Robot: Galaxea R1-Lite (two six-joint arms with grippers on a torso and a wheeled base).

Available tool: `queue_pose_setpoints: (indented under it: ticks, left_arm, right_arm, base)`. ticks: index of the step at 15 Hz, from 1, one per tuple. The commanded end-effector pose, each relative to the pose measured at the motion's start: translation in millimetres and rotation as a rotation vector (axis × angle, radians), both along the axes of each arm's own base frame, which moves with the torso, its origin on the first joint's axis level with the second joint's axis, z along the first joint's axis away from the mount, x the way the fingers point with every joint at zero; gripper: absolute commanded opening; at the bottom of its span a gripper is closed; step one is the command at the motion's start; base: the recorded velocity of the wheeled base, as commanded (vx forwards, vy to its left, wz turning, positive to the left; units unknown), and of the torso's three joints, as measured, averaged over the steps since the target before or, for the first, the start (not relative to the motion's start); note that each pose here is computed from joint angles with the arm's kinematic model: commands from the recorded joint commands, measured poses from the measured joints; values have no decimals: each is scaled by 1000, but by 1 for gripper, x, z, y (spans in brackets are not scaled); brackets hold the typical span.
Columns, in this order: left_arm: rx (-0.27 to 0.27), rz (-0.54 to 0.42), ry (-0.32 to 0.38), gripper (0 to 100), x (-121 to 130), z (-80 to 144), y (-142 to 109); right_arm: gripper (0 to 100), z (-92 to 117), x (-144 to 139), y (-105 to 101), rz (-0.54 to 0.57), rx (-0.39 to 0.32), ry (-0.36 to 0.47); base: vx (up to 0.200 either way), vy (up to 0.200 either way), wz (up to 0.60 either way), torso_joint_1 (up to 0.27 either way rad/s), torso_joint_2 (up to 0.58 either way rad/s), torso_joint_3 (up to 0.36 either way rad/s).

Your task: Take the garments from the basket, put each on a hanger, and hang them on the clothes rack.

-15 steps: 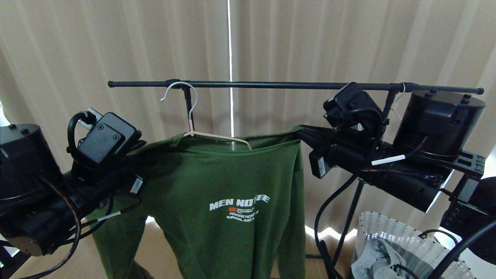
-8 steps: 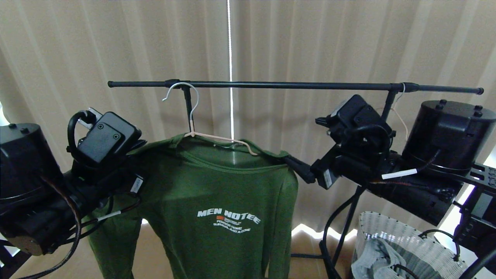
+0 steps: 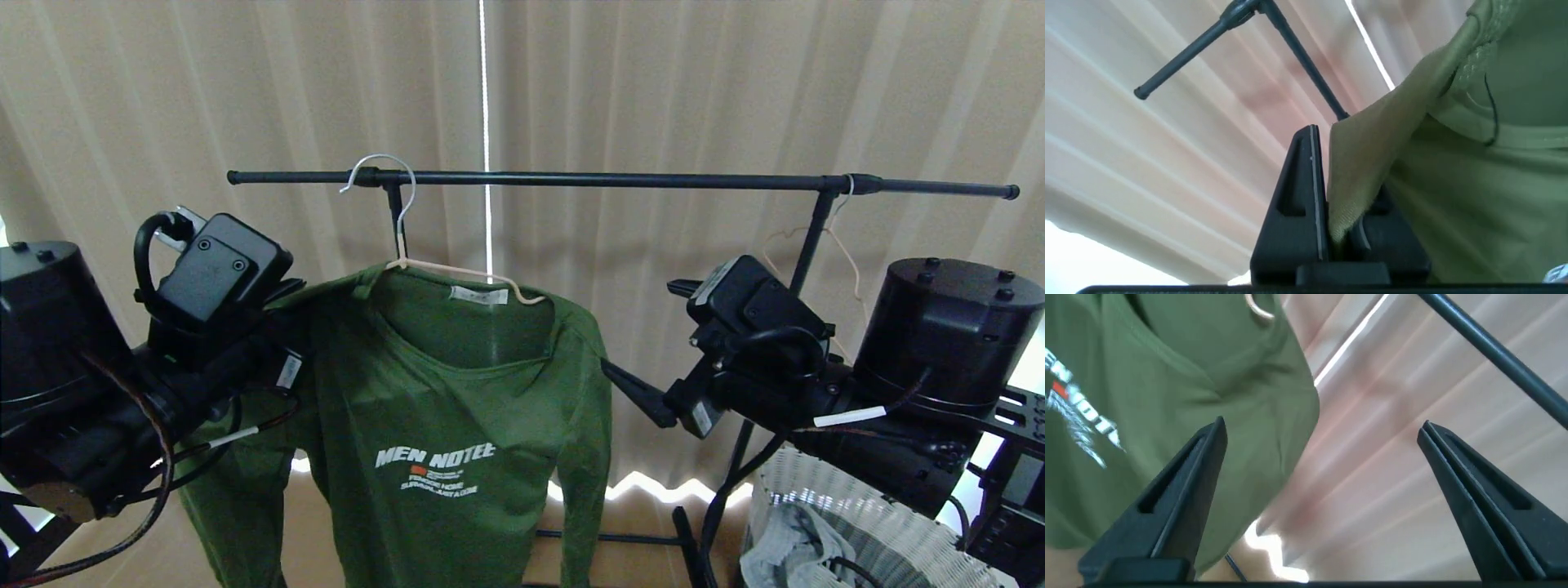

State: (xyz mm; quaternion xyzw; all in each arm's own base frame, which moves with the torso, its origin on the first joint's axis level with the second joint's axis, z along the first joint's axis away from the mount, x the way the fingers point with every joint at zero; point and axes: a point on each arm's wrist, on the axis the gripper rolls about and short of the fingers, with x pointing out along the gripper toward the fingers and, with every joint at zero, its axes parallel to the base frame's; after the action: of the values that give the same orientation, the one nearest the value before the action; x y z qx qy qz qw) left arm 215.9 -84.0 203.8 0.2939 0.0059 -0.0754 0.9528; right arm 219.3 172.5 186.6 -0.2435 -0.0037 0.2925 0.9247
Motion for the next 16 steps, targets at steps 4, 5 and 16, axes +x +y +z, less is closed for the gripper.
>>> queue_pose_setpoints:
  ticks: [4,5,16]
  left_arm:
    - [7,-132,12,0,-13,-3,-27]
    - [10,-150,17,0,-14,-5,-32]
    - [13,-218,16,0,-22,-7,-45]
  right_arm:
    - [100,1,3,10,18,5,-6]
    - [100,4,5,13,24,10,-13]
    - [100,-2,24,40,49,6,-11]
  base:
    - [0,0,0,0,0,0]
    - [0,0,0,0,0,0]
    - [0,0,0,0,0,0]
